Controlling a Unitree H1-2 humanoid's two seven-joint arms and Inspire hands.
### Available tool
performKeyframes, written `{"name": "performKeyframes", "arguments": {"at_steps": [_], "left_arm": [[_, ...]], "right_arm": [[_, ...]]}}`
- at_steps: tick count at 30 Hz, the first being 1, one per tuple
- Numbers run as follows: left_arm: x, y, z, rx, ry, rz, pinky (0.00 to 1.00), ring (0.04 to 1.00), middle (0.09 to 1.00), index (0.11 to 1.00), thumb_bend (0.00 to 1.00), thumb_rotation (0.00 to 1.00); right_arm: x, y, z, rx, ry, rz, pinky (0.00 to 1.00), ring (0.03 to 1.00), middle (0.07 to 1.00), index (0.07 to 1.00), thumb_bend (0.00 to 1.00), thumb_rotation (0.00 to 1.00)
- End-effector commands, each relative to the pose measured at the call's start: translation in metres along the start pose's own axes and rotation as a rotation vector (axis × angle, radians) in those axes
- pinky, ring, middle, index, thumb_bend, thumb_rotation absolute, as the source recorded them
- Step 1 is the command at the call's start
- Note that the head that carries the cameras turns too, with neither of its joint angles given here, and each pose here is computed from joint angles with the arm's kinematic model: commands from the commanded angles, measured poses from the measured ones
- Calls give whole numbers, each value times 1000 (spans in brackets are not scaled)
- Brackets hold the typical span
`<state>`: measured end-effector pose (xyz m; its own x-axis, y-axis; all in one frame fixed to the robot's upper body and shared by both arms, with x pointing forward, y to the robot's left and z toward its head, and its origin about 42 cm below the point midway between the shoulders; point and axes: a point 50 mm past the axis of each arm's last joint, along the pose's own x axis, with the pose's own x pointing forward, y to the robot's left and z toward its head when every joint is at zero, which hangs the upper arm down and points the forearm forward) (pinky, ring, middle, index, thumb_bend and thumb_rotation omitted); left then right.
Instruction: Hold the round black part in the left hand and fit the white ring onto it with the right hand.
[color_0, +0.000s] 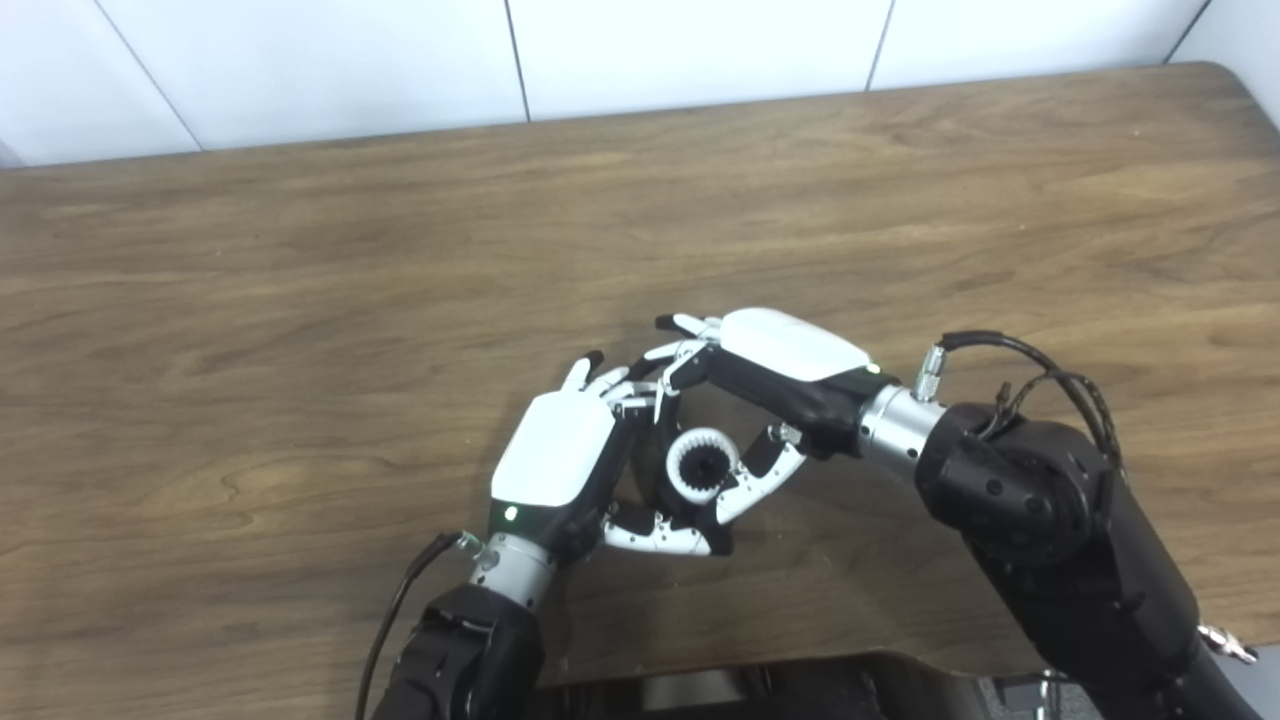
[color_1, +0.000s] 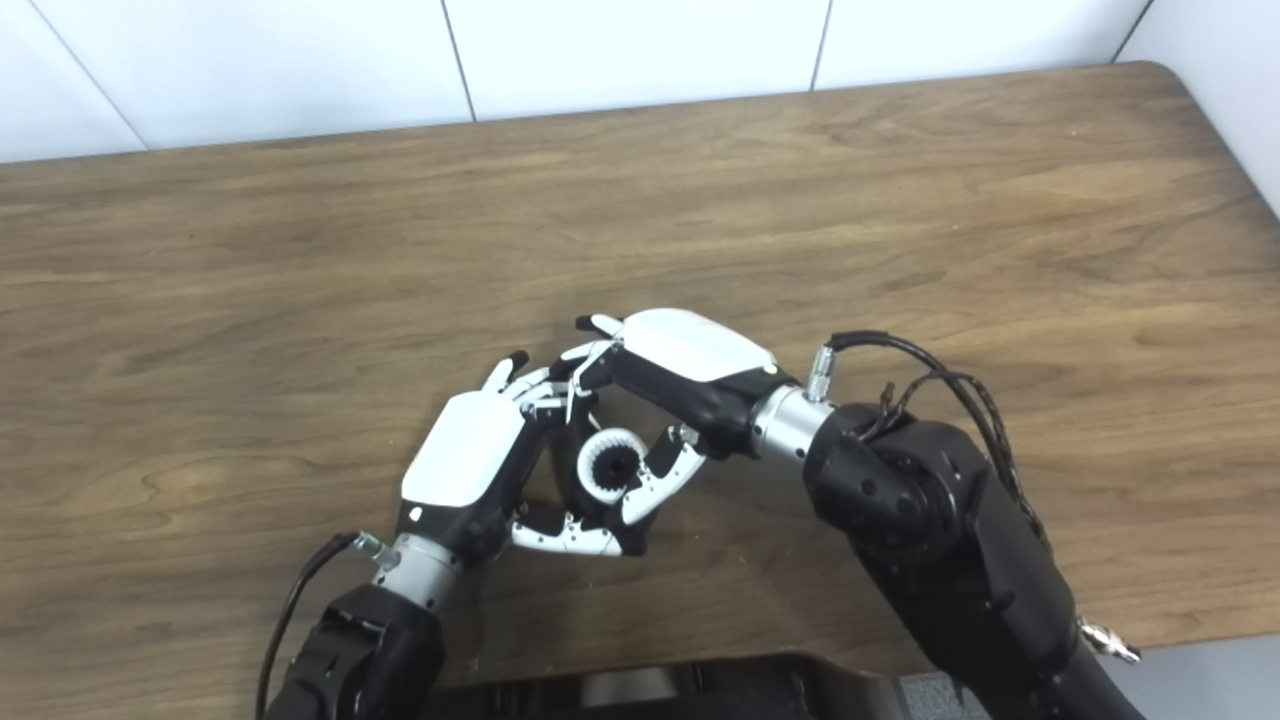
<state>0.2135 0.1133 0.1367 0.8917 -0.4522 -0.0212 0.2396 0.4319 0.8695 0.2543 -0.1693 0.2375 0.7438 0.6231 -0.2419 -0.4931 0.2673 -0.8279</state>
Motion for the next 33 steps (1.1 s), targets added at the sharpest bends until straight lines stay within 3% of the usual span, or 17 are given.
{"name": "performKeyframes", "arguments": {"at_steps": [1, 12, 33], "left_arm": [[0, 4, 5, 10, -22, 15, 1000, 882, 767, 485, 521, 48], [0, 6, 5, 11, -18, 15, 1000, 886, 770, 485, 521, 48], [0, 7, 4, 17, -19, 20, 1000, 885, 770, 485, 522, 49]], "right_arm": [[0, -9, 3, -7, -15, -44, 991, 1000, 862, 484, 521, 128], [-1, -8, 0, 18, -1, -36, 930, 1000, 867, 484, 521, 128], [0, -2, -2, 28, 0, -33, 954, 1000, 868, 484, 521, 128]]}}
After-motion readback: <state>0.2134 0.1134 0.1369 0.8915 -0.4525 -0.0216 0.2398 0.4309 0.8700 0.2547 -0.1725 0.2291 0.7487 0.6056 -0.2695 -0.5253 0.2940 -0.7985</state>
